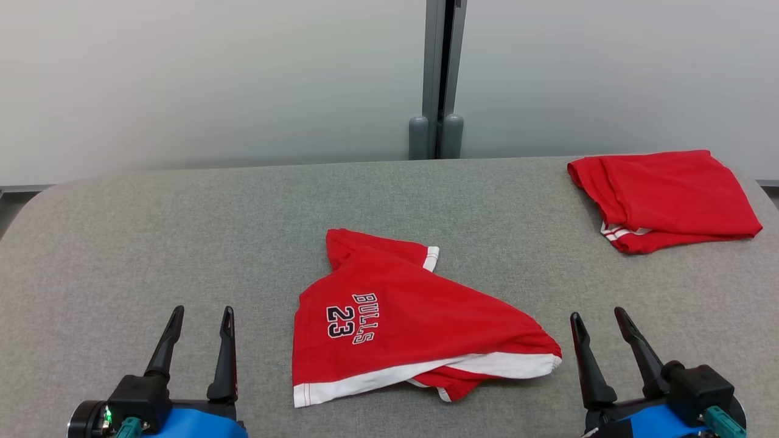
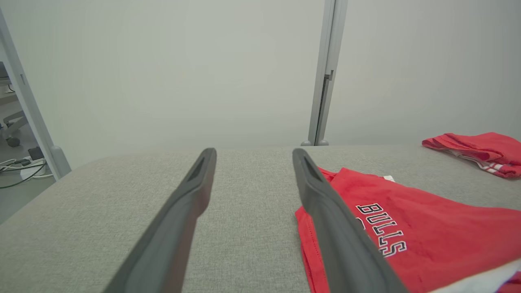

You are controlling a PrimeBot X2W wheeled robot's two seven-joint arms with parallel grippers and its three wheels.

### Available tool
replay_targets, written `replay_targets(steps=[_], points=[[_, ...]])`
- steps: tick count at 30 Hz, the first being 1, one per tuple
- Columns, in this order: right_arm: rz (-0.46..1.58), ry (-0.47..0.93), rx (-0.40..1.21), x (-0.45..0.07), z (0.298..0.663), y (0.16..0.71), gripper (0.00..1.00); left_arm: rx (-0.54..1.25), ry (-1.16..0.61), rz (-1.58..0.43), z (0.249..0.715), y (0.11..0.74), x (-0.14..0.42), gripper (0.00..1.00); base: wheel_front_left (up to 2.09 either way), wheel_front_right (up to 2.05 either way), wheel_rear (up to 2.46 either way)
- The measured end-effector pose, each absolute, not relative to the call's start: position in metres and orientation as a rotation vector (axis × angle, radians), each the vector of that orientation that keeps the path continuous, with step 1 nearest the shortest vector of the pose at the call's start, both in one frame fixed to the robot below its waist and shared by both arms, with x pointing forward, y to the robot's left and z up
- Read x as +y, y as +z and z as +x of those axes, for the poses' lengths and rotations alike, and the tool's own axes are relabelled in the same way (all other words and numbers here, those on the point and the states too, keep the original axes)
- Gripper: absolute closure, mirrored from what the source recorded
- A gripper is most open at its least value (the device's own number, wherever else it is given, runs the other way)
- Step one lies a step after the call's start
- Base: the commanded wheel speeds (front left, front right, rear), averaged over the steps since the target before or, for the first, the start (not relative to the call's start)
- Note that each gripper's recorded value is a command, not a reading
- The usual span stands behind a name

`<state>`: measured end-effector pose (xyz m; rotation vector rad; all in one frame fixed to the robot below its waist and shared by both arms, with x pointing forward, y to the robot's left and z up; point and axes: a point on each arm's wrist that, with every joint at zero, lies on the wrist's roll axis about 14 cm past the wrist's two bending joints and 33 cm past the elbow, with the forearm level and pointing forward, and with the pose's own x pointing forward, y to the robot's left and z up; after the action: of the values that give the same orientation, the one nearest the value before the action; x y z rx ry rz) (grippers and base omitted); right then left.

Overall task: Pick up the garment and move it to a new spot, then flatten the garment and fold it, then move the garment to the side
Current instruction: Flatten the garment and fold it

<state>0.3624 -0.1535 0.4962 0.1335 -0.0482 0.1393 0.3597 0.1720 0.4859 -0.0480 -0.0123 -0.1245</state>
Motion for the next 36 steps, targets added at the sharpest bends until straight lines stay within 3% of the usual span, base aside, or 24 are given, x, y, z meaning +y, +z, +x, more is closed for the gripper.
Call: replay_targets(steps=[36], points=[[0.140, 0.165, 0.055, -0.141, 0.342, 0.464, 0.00, 0.035, -0.108, -0.007, 0.342, 0.470, 0.178, 0.00, 0.00, 0.00, 0.00]])
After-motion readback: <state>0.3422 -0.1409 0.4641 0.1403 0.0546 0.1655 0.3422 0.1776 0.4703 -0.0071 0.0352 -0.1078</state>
